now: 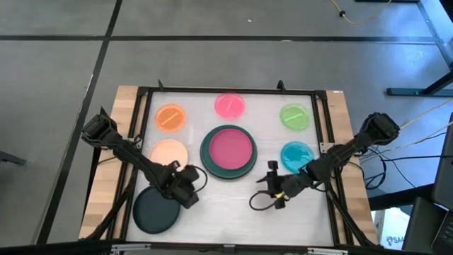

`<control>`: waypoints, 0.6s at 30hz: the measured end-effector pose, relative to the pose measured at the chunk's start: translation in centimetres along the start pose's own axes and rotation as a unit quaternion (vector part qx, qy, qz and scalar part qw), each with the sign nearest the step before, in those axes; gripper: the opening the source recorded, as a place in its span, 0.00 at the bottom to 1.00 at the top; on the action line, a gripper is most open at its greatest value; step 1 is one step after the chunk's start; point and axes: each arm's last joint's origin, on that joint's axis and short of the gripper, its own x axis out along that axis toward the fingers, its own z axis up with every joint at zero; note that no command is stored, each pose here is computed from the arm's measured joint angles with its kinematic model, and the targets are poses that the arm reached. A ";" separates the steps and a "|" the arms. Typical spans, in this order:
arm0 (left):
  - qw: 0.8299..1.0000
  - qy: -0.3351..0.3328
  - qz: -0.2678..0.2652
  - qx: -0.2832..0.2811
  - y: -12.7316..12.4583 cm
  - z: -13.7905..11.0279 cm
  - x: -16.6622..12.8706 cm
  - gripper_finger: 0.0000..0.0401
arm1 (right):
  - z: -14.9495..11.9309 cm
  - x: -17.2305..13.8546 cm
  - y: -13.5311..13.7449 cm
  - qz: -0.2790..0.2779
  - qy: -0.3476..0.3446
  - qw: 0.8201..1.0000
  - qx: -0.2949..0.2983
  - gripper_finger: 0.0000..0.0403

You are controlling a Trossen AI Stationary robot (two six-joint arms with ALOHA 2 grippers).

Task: Stack plastic plates
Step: Stack the medium black plate on top of the medium pink plate

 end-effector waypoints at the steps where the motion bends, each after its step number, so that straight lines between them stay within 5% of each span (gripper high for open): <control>1: 1.000 0.021 -0.009 -0.007 -0.1 -0.3 0.0 0.30 | -0.2 -0.1 0.2 -0.005 0.000 1.000 0.000 0.39; 11: 0.976 0.149 -0.057 -0.149 -1.4 -2.9 -0.8 0.30 | -1.2 0.6 0.8 -0.073 0.005 0.997 -0.018 0.39; 18: 0.959 0.169 -0.049 -0.222 -2.2 -4.6 -1.1 0.30 | -2.0 1.5 0.9 -0.087 0.026 0.995 -0.032 0.39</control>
